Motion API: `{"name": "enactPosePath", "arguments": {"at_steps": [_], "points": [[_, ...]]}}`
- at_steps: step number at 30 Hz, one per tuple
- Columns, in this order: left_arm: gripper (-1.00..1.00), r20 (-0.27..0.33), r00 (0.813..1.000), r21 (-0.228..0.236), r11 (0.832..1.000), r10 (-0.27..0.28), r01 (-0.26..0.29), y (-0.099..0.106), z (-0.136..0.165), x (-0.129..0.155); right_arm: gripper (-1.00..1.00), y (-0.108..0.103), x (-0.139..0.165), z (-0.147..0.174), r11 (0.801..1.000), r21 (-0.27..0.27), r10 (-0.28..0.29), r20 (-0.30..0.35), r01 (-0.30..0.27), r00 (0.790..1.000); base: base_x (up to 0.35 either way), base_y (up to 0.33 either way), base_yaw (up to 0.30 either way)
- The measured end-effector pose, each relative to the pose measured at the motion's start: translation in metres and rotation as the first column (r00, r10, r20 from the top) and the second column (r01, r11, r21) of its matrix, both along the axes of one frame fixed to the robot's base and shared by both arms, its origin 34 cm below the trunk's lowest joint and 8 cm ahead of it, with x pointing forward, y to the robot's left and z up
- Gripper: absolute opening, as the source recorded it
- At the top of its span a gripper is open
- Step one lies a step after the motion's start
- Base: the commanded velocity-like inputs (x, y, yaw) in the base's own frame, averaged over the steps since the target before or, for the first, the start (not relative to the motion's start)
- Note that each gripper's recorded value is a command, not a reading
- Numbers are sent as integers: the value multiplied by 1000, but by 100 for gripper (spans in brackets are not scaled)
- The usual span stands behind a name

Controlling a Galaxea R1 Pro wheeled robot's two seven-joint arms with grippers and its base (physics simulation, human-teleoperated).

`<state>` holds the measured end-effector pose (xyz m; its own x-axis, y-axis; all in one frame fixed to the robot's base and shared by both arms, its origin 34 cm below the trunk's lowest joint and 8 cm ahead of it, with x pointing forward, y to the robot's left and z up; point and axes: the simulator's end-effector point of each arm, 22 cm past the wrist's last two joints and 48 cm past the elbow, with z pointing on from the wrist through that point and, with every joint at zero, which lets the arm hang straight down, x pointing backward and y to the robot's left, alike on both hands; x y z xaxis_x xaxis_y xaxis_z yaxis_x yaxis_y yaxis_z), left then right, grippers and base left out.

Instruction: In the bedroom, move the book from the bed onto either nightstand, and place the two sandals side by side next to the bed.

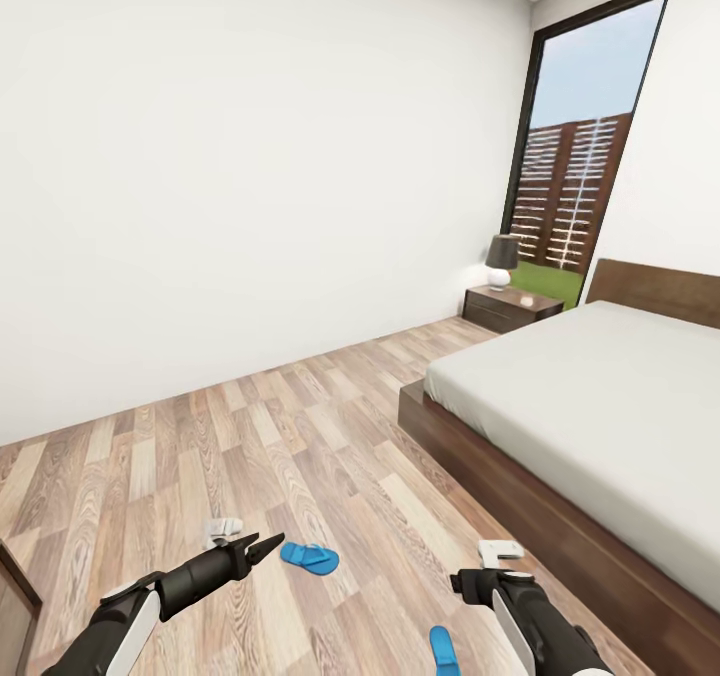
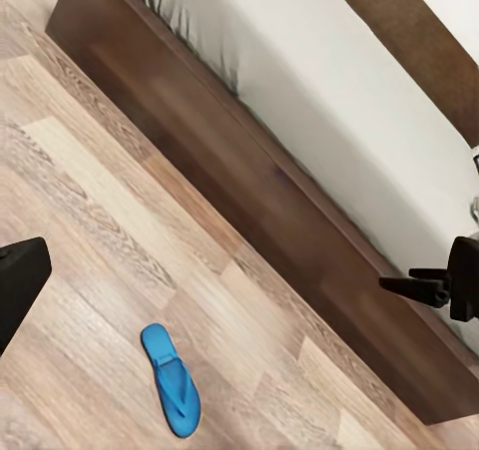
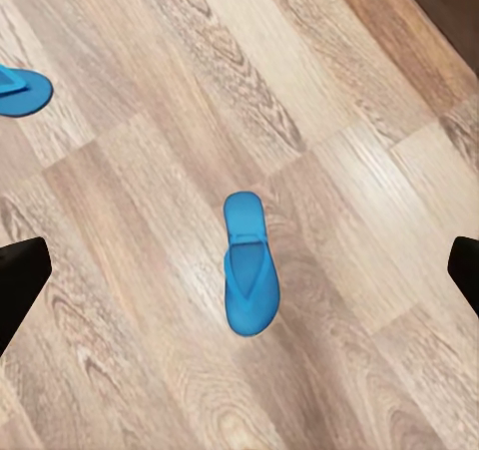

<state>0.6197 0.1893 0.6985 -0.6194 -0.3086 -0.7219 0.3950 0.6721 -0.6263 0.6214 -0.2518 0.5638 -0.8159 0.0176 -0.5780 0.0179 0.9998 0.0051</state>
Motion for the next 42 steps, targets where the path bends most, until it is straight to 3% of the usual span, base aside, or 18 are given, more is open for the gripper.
{"name": "enactPosePath", "arguments": {"at_steps": [42], "points": [[100,2,1000,5,1000,-1,1,-1,-83,-12,100,2,-12,-83,1000,3,1,1,-1,1000,0,0,0]]}}
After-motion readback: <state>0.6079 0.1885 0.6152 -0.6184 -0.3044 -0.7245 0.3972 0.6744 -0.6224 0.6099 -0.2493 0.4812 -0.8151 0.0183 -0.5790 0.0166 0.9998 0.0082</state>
